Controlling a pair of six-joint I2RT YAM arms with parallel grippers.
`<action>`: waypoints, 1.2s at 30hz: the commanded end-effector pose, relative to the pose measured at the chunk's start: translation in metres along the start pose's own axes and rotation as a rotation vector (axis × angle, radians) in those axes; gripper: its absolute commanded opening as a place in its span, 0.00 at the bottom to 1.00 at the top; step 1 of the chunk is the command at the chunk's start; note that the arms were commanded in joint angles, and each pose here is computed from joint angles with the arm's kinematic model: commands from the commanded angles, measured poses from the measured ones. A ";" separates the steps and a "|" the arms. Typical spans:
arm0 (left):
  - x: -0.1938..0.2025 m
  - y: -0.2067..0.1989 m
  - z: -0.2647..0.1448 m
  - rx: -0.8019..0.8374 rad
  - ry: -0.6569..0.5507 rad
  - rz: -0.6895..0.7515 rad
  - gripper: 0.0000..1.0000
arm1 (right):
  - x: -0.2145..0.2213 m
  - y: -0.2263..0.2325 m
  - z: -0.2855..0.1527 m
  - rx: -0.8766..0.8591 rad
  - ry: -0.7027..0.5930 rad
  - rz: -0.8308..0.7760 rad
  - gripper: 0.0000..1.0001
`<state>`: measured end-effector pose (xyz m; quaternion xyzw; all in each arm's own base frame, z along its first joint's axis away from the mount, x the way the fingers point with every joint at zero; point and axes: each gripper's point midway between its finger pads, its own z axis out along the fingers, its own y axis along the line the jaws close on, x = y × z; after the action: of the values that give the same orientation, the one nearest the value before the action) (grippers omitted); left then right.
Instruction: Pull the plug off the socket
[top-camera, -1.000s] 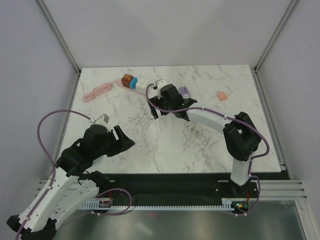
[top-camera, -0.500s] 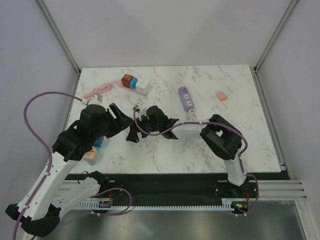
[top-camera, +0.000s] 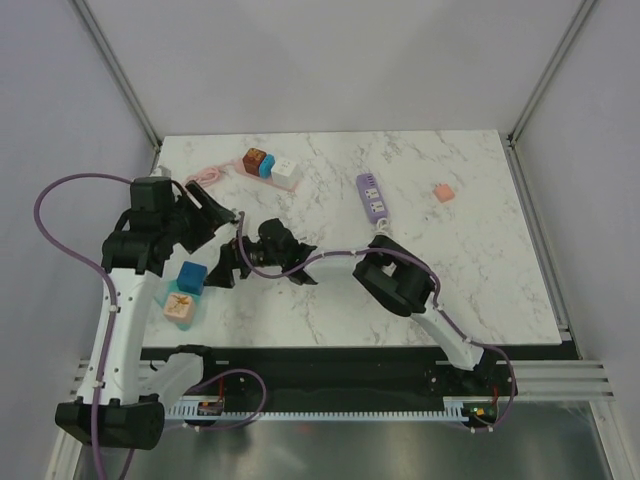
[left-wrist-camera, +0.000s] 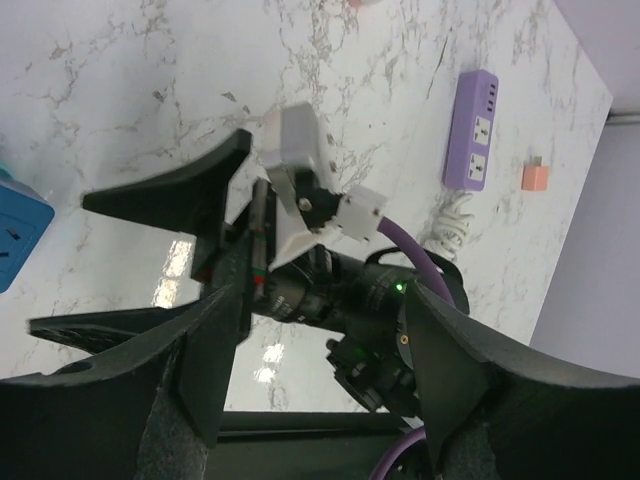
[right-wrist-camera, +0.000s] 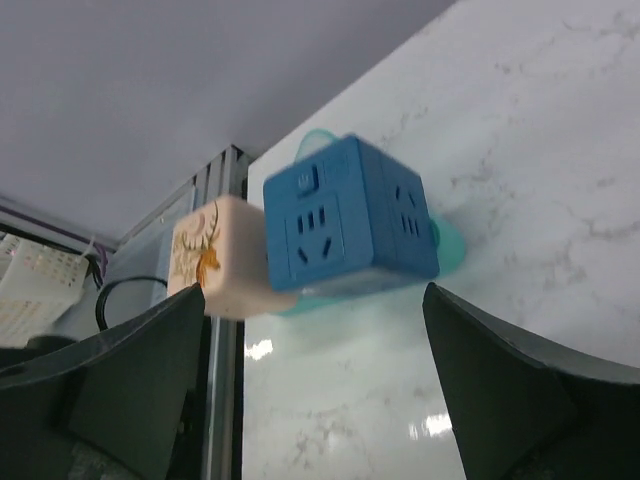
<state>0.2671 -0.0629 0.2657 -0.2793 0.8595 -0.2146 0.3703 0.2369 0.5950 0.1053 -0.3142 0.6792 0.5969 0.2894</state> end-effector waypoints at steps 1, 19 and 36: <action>-0.014 -0.018 -0.001 0.084 0.012 0.090 0.74 | -0.033 0.026 0.034 -0.101 -0.051 -0.064 0.98; -0.054 -0.009 0.023 0.111 0.069 0.049 0.72 | 0.053 -0.009 0.078 0.065 0.151 -0.116 0.91; -0.042 0.000 -0.005 0.109 -0.013 0.029 0.71 | 0.041 -0.024 0.038 0.265 0.036 -0.104 0.39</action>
<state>0.2907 -0.0302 0.2800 -0.2544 0.8583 -0.2350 0.3786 0.2353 0.6459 0.0967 -0.3124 0.6920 0.5442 0.3569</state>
